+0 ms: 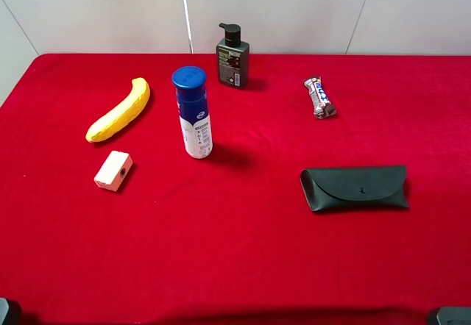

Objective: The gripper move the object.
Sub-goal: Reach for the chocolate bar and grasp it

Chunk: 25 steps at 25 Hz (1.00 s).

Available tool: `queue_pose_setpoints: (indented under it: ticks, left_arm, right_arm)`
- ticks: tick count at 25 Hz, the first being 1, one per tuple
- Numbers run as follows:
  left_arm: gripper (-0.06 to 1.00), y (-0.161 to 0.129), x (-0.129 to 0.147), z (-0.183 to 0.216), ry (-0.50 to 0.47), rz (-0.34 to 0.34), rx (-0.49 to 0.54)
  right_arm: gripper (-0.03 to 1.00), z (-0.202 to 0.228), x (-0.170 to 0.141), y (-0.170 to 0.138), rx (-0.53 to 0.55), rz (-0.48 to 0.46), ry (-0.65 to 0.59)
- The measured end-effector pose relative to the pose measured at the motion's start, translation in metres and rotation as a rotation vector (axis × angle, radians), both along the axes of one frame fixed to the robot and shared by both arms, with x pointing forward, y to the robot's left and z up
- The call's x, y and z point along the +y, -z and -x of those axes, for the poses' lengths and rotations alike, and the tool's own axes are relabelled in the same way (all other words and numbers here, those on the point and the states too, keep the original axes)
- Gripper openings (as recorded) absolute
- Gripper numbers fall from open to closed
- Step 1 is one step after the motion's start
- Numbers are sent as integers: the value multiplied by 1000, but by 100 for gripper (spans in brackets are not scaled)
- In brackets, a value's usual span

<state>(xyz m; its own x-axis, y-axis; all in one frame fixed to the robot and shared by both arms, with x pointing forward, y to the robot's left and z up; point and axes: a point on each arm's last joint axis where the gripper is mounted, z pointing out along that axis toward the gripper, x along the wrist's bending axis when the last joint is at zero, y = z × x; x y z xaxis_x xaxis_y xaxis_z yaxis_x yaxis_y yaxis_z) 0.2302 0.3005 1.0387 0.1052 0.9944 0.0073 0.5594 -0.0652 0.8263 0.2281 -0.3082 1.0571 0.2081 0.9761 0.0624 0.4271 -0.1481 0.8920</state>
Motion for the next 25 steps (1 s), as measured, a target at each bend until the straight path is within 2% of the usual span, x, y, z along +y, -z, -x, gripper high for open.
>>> queue_pose_setpoints:
  ticks: [10,16,25]
  left_arm:
    - [97,0,0,0,0,0,0]
    - [97,0,0,0,0,0,0]
    - [97,0,0,0,0,0,0]
  right_arm:
    - [69,-3,0,-4,-27,76,-39]
    - [69,-27,0,-9,37,95,-62]
    - [69,-88,-1,-22,149,191,-163]
